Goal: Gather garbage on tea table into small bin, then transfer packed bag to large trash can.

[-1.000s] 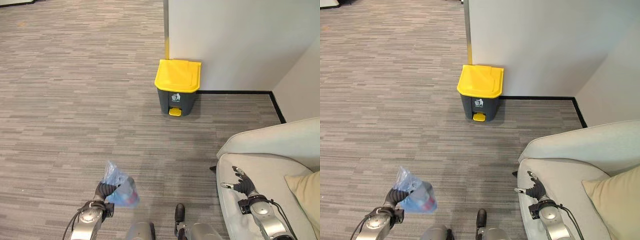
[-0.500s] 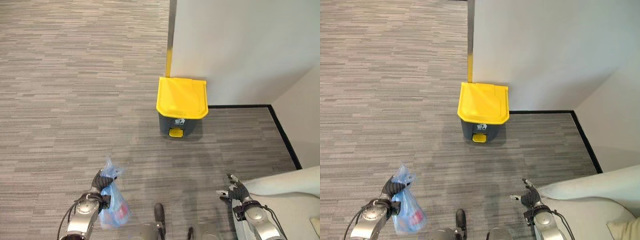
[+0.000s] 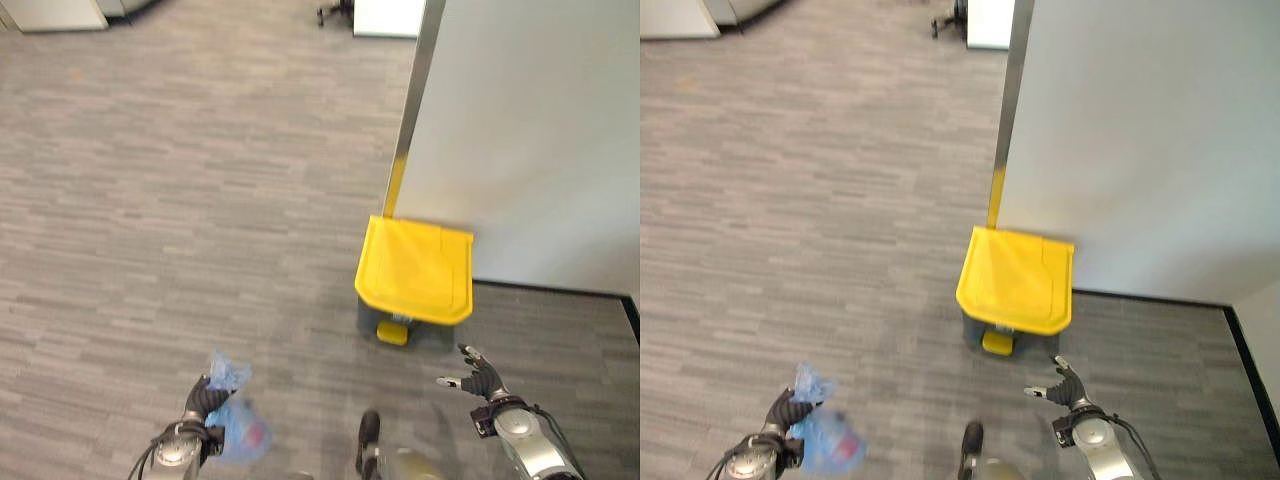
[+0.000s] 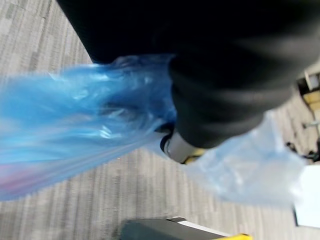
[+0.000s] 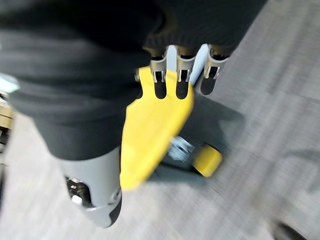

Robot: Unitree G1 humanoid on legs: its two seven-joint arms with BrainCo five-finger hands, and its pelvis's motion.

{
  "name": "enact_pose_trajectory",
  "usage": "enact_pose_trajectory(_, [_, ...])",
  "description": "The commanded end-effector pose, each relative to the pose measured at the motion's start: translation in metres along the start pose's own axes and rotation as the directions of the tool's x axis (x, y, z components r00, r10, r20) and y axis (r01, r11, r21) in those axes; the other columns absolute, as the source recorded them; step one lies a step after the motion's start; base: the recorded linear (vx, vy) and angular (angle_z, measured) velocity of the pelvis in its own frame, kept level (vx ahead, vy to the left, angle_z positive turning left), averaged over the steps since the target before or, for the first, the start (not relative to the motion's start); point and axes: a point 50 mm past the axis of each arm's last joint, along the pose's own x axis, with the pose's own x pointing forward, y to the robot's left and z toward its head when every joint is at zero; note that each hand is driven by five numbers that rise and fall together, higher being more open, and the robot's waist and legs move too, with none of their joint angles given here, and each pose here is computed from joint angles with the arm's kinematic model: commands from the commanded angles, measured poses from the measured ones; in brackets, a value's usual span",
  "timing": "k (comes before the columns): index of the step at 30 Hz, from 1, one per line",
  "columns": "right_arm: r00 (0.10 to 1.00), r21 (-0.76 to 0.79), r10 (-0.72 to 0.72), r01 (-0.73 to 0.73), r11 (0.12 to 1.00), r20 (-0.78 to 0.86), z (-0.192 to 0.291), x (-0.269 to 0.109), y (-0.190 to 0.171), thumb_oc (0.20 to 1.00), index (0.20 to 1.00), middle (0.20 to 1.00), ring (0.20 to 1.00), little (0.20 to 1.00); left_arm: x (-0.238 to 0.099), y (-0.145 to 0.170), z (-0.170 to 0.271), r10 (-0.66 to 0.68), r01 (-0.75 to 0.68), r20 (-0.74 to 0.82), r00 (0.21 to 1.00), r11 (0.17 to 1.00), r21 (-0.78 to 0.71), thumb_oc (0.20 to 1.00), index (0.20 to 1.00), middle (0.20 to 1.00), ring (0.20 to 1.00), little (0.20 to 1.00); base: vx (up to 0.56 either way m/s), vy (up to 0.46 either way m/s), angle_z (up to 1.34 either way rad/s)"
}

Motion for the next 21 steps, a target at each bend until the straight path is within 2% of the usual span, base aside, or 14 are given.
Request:
enact_pose_trajectory(1, [0.998,-0.005,-0.040,0.040,0.999,0.046,0.006,0.001,-0.013,1.000,1.000,1.000,1.000,1.000,0.012,0.008,0.043,0.004,-0.008,0.167,0.986,1.000,0.022,0.200,0.200,0.200,0.200,0.200,0.08,-0.123,-0.29])
enact_pose_trajectory(9, [0.998,-0.006,-0.056,0.056,0.998,0.020,0.001,0.000,-0.017,1.000,1.000,1.000,1.000,1.000,0.014,-0.002,0.042,-0.034,0.029,0.156,0.987,0.999,0.036,0.200,0.200,0.200,0.200,0.200,0.09,0.011,-0.24])
enact_pose_trajectory(16, [0.999,-0.020,-0.034,0.034,0.999,0.008,-0.001,0.001,-0.009,1.000,1.000,1.000,1.000,1.000,0.009,0.000,0.033,-0.022,0.017,0.137,0.990,0.999,0.032,0.200,0.200,0.200,0.200,0.200,0.17,0.154,-0.47])
enact_pose_trajectory(21, [1.000,-0.031,0.013,-0.012,0.999,0.018,0.006,0.005,0.002,1.000,1.000,1.000,1.000,1.000,0.011,0.015,0.040,0.021,-0.028,0.155,0.988,0.999,0.044,0.200,0.200,0.200,0.200,0.200,0.10,0.175,-0.54])
